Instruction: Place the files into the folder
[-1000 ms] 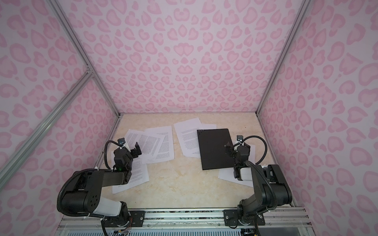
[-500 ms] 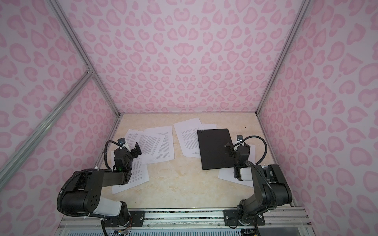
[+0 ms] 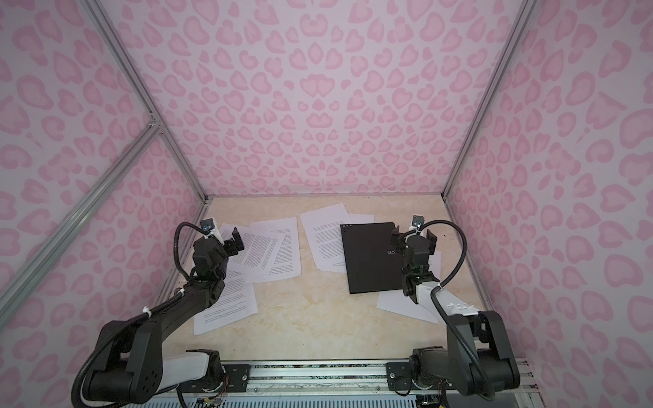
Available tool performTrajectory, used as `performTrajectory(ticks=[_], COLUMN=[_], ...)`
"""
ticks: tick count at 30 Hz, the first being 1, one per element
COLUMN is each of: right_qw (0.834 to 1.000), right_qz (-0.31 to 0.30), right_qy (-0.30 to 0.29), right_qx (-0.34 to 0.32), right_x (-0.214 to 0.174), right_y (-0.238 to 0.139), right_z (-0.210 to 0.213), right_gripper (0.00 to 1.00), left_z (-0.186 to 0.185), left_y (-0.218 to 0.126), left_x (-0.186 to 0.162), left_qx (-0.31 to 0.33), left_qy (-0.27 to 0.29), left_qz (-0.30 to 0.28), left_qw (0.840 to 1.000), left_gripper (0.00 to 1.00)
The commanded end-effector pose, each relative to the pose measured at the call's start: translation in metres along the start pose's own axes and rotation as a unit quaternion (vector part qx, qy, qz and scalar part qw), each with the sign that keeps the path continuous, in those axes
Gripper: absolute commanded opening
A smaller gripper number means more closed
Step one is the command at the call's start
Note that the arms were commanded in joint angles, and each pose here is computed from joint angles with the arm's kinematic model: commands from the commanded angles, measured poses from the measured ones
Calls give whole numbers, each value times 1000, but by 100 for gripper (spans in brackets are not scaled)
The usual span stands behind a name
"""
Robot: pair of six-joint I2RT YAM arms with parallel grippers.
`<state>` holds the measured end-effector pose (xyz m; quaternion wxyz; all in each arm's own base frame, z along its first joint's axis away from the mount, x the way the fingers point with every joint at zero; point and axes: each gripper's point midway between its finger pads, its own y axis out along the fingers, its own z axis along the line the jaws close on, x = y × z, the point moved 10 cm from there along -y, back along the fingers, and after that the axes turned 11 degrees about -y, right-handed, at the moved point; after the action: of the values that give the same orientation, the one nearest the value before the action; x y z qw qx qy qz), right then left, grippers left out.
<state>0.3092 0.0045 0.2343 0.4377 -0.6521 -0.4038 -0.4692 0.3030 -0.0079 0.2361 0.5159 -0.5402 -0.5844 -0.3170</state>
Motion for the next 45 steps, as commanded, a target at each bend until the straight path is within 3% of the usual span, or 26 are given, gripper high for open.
performTrajectory(ticks=[1,4,7,11,14,18,22,26,31,39,42,45], right_qw=[988,967,941,924,899,875,849,828,808,803,788,787], right_qz=[130,187,236,206,206,199,188,169,174,228,253,270], right_qy=[60,164,233,290,346,400,456,495,522,500,499,489], right_qx=[-56,-51,67,143,170,185,191,202,211,231,258,260], right_x=[-16,-12,-12,-20,-31,-60,-91,-113,-129,-127,-127,-132], right_y=[-10,-7,-1,-13,-35,-69,-102,-126,-138,-130,-126,-124], right_z=[-11,-26,-34,-32,-28,-14,6,22,30,54,68,77], right_gripper=[100,100,100,100,100,100,96,94,93,92,89,89], left_z=[3,-1,-9,-9,-11,-17,-12,-1,1,2,3,3], left_y=[-22,-42,-67,-95,-115,-142,-162,-169,-165,-166,-166,-166], left_x=[-1,17,28,23,24,31,35,28,19,19,19,19], left_qx=[43,16,-74,-125,-158,-226,-235,-215,-210,-212,-207,-206], left_qy=[-84,-160,-195,-248,-248,-201,-173,-149,-150,-148,-146,-146], left_qz=[129,176,191,233,270,318,306,276,276,269,264,265], left_qw=[987,971,959,932,917,899,906,925,926,928,931,931], left_gripper=[97,97,97,97,97,97,97,97,97,97,97,97])
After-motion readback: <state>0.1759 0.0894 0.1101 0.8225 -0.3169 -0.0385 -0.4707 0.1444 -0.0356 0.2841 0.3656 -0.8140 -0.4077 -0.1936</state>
